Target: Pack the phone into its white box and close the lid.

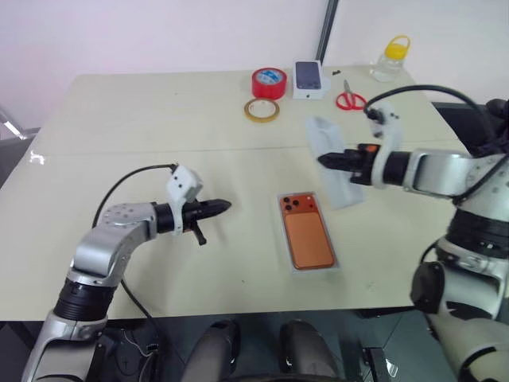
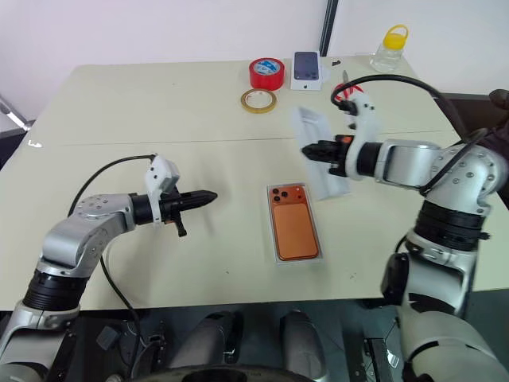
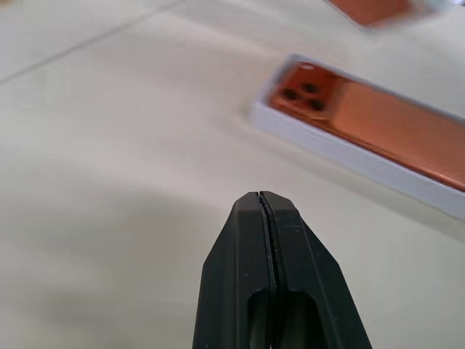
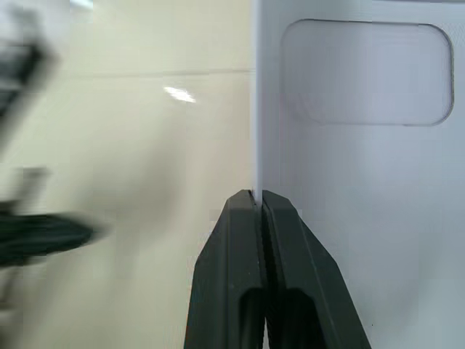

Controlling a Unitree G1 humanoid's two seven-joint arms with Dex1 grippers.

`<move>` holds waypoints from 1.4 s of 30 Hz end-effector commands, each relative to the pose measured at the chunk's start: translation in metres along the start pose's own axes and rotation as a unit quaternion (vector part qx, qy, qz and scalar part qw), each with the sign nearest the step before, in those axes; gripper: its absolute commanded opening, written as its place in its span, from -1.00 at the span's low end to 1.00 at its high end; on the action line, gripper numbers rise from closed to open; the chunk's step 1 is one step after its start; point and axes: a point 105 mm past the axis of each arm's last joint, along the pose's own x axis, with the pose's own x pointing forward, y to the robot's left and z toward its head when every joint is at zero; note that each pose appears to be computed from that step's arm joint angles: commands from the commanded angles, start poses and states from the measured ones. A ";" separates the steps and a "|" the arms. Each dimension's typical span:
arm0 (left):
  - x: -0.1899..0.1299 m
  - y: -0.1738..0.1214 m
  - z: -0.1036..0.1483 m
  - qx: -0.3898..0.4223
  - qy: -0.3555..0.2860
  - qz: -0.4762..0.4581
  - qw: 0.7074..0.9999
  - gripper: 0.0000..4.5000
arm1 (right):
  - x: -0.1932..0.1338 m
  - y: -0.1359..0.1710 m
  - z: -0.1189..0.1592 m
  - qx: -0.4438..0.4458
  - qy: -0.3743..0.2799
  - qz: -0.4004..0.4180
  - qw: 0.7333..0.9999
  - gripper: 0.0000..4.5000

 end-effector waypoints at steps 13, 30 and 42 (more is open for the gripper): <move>0.013 -0.010 0.018 0.043 -0.018 -0.024 0.999 -1.00 | 0.045 0.082 -0.077 0.283 -0.026 0.017 0.959 -0.99; 0.064 -0.073 0.010 0.050 0.013 -0.164 0.985 -1.00 | -0.020 -0.002 -0.031 -0.032 0.042 -0.131 0.990 0.80; 0.073 -0.074 0.012 0.045 0.012 -0.152 0.987 -1.00 | -0.042 -0.029 -0.023 -0.294 0.100 -0.208 0.928 -0.96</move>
